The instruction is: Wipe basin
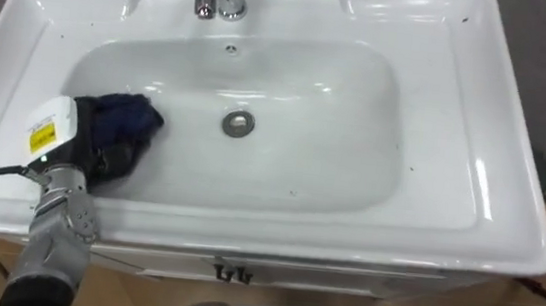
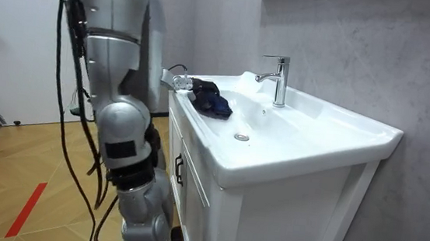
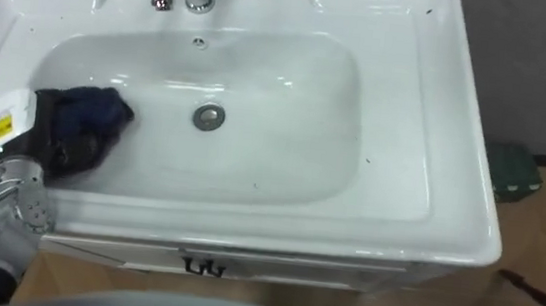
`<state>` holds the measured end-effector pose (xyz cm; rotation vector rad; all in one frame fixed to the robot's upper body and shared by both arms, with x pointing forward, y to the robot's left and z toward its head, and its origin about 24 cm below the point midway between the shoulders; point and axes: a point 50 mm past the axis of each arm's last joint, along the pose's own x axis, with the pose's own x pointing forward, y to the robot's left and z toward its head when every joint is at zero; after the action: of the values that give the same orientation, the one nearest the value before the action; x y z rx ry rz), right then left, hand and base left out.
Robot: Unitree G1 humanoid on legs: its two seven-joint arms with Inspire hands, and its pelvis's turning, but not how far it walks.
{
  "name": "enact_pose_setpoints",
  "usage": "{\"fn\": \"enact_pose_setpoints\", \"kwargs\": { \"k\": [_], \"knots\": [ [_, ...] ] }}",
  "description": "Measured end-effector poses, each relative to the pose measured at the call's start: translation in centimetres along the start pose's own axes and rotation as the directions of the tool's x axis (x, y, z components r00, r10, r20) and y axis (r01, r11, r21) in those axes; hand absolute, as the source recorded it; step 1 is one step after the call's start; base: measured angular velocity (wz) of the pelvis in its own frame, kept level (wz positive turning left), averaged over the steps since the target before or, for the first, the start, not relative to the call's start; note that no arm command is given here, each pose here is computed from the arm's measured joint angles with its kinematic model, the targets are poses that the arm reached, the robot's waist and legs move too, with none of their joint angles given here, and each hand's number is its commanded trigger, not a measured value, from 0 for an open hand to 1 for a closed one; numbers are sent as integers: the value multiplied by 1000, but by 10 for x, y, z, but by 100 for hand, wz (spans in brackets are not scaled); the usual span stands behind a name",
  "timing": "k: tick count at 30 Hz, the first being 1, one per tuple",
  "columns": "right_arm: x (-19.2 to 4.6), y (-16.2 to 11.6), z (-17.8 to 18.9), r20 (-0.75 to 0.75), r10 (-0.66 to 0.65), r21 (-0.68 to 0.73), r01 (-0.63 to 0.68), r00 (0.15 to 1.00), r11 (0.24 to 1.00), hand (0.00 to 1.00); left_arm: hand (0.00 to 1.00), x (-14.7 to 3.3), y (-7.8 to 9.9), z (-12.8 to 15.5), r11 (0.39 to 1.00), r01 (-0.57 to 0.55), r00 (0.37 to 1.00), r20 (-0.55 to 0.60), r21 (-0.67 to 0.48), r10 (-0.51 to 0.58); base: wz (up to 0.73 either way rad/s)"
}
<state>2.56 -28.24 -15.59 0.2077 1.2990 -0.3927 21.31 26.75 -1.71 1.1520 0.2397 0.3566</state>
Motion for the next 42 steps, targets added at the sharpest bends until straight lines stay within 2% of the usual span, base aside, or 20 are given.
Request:
{"fn": "enact_pose_setpoints", "kwargs": {
  "k": [5,9,14,29,34,37,42],
  "knots": [
    [0,3,-5,-15,24,-3,-24,1000,1000,0,100,9,26,6,986,-163,986,25,-32,164,9],
    [-1,2,-8,-22,30,-8,-31,999,1000,0,100,15,57,2,946,-321,947,14,-36,322,9],
    [-2,-1,-15,-38,28,-7,-28,999,1000,0,100,17,74,1,906,-423,906,31,-16,423,1],
    [-3,-3,-18,-43,24,10,-24,999,1000,0,100,17,76,1,903,-429,903,18,-16,429,0],
    [-3,-3,-18,-46,24,4,-24,999,1000,0,100,11,73,-8,913,-407,913,-4,8,407,1],
    [-3,-3,-18,-52,26,4,-25,998,1000,0,100,4,67,-18,928,-373,927,-41,29,374,3],
    [-4,-4,-22,-65,13,30,-11,998,999,0,100,-5,45,-44,968,-242,953,-173,65,250,5]
  ]
}}
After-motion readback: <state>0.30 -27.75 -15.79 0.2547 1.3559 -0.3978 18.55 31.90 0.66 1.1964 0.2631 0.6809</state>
